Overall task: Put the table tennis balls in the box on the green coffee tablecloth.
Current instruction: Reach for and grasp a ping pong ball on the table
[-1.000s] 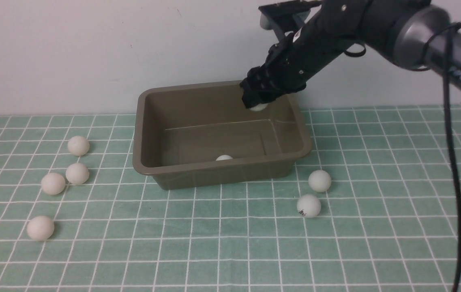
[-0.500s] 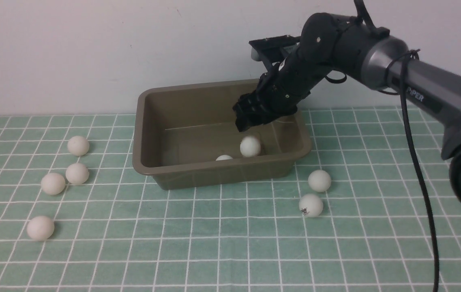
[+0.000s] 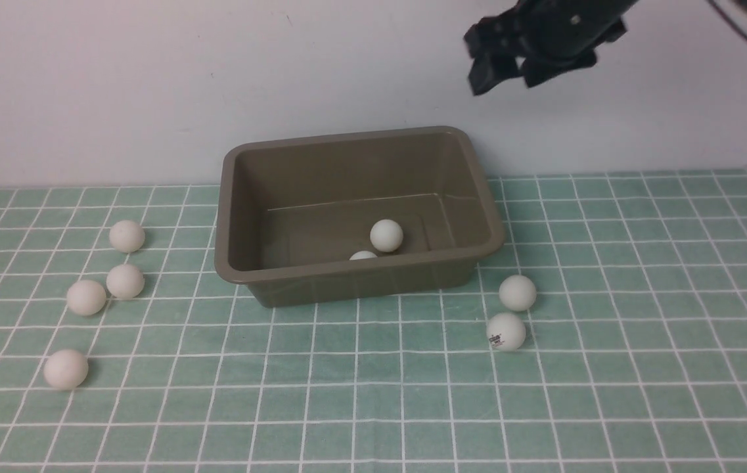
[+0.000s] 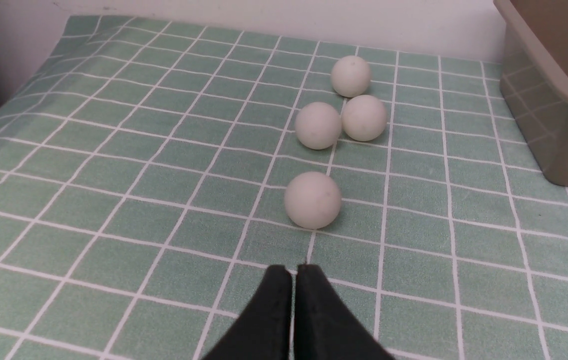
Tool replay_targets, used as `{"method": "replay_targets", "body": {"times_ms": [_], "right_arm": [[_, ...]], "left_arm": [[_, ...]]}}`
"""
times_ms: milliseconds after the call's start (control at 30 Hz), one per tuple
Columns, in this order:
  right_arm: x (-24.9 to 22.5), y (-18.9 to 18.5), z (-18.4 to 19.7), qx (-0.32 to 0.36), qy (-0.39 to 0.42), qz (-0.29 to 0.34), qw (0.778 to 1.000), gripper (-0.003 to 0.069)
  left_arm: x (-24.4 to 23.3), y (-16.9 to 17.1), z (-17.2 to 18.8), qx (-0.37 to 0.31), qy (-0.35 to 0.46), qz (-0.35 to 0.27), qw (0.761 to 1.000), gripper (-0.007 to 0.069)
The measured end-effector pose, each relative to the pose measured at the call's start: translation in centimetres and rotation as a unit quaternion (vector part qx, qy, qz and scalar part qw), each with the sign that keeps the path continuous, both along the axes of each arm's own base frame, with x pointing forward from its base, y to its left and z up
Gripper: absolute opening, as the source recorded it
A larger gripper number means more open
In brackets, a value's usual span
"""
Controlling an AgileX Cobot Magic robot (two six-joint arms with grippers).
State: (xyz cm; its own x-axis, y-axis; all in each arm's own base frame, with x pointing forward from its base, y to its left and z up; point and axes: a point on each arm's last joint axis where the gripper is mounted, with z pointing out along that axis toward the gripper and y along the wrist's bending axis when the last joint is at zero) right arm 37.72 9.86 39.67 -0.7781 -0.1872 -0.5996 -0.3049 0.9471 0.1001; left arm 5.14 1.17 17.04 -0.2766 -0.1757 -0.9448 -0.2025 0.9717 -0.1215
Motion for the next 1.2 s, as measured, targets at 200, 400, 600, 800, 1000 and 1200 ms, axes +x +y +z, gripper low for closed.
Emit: {"method": "replay_targets", "body": {"times_ms": [200, 400, 600, 800, 1000, 1200], "right_arm": [[-2.3, 0.9, -7.3, -0.032, 0.126, 0.020, 0.991, 0.0472], [-4.4, 2.8, -12.1, -0.052, 0.193, 0.047, 0.979, 0.0437], [-5.5, 4.7, -14.7, -0.047, 0.187, 0.055, 0.980, 0.0414], [-5.7, 6.7, -15.6, -0.028, 0.146, 0.057, 0.987, 0.0409], [-5.1, 7.2, -16.8, -0.024, 0.143, 0.045, 0.988, 0.0410], [-4.4, 7.3, -18.7, -0.037, 0.158, 0.028, 0.986, 0.0410]], "left_arm": [[0.0, 0.0, 0.0, 0.000, 0.000, 0.000, 1.000, -0.0004], [0.0, 0.0, 0.0, 0.000, 0.000, 0.000, 1.000, -0.0004], [0.0, 0.0, 0.0, 0.000, 0.000, 0.000, 1.000, -0.0004], [0.0, 0.0, 0.0, 0.000, 0.000, 0.000, 1.000, -0.0004], [0.0, 0.0, 0.0, 0.000, 0.000, 0.000, 1.000, -0.0004], [0.0, 0.0, 0.0, 0.000, 0.000, 0.000, 1.000, -0.0004]]}}
